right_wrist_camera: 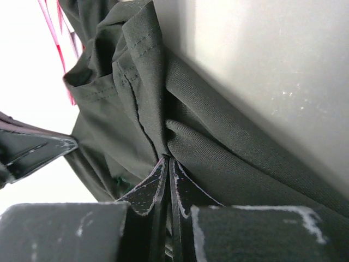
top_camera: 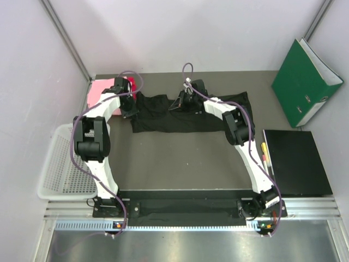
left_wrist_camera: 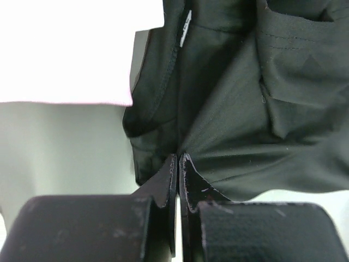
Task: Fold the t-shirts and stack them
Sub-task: Fold the other side of the tshirt into a rectangle
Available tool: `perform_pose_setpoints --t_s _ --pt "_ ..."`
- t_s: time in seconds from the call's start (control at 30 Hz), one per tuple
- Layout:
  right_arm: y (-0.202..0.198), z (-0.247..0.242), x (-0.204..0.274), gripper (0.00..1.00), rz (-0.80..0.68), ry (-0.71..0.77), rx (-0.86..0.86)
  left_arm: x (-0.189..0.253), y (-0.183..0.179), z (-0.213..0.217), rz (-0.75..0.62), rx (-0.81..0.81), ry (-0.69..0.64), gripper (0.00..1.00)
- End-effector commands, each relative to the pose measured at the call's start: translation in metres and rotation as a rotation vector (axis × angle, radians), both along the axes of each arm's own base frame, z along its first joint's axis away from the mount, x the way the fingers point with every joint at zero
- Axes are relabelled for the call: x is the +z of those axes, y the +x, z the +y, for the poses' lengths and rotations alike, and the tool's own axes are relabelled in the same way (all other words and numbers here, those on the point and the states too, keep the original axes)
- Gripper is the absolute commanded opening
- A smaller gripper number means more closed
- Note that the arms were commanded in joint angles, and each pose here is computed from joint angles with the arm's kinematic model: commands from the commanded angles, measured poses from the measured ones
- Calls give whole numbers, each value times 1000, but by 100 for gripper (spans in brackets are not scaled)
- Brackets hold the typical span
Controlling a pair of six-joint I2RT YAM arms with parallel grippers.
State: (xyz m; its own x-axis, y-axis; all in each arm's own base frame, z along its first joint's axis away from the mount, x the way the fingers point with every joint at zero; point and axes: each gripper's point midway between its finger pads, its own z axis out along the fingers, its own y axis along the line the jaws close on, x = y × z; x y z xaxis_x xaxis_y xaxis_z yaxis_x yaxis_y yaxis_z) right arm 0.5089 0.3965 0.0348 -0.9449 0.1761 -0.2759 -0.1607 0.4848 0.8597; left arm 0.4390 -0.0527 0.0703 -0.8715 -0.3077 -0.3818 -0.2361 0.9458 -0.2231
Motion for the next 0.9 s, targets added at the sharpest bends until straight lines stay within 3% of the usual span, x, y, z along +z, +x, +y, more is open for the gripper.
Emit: perform_pose_setpoints --t_s 0.0,0.4,0.53,0.57,0.6,0.63,0.67,0.7,0.77,0.8,0.83,0.87 --pt "11 -2 46 1 -103 35 -16 26 -4 8 -26 -4 35 0" --pt "13 -5 44 2 -89 37 -29 4 -43 12 118 -28 63 0" --pt "13 -6 48 8 -102 38 -22 -12 -50 13 167 -15 68 0" --pt "15 -9 58 12 -119 42 -25 -13 -49 14 172 -6 71 2" --pt "17 -12 64 24 -149 32 -22 -14 -47 14 173 0 72 8" --pt "19 -15 71 31 -173 16 -36 -14 -47 16 181 8 82 25" --pt "21 -25 89 38 -205 -2 -55 -13 -46 16 178 9 83 35" --pt "22 -32 98 52 -254 -31 -59 -10 -45 16 170 9 83 39" --pt "24 -57 126 68 -315 -93 -115 -4 -41 15 150 4 84 47" --pt "24 -67 133 88 -366 -129 -120 2 -38 20 126 14 110 48" --pt "28 -81 138 99 -394 -172 -152 6 -36 20 110 13 111 49" --pt "26 -102 149 100 -417 -208 -183 11 -32 19 86 10 104 51"
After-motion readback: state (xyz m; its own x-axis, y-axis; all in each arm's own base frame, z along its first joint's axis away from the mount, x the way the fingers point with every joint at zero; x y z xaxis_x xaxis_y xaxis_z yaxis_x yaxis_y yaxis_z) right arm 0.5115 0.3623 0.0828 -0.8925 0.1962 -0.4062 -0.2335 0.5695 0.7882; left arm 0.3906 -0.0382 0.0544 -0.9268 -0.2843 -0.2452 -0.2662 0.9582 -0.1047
